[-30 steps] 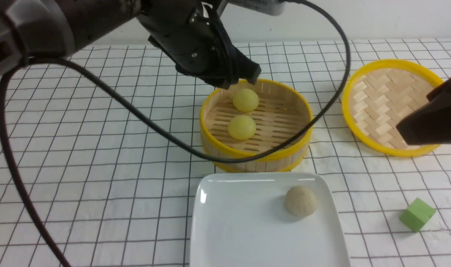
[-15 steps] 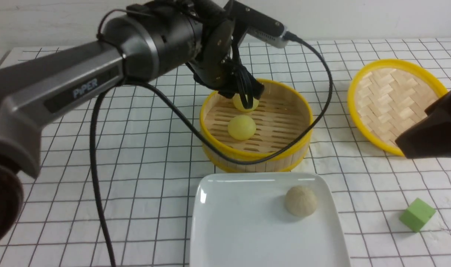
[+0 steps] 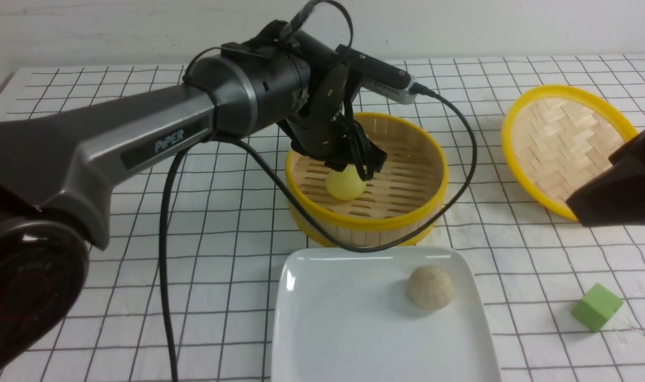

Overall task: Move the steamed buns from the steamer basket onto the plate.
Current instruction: Use the left arm to grab the steamed stuffed bun that is closest to it

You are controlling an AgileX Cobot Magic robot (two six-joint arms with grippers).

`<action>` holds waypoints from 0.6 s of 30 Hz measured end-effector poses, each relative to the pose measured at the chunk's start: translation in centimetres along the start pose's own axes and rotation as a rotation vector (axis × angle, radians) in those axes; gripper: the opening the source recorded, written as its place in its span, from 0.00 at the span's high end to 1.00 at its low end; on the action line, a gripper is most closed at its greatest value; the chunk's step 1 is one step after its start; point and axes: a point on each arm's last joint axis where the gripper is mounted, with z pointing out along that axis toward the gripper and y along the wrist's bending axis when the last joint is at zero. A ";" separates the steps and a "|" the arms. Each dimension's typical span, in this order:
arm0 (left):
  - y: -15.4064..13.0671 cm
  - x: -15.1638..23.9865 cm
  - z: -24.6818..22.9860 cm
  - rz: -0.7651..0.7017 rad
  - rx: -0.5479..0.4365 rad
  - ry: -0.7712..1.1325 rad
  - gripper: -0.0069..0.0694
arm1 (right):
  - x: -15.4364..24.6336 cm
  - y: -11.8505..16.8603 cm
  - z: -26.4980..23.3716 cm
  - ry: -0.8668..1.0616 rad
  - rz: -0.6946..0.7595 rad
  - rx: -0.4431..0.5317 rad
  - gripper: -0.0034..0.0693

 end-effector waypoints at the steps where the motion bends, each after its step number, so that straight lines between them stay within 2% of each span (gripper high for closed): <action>1: 0.0 0.0 0.0 -0.003 0.004 -0.004 0.60 | 0.0 0.0 0.0 0.000 0.000 0.000 0.19; 18: -1.3 0.9 4.8 -0.024 0.055 -0.027 0.60 | 0.0 0.0 0.0 0.000 -0.003 0.000 0.19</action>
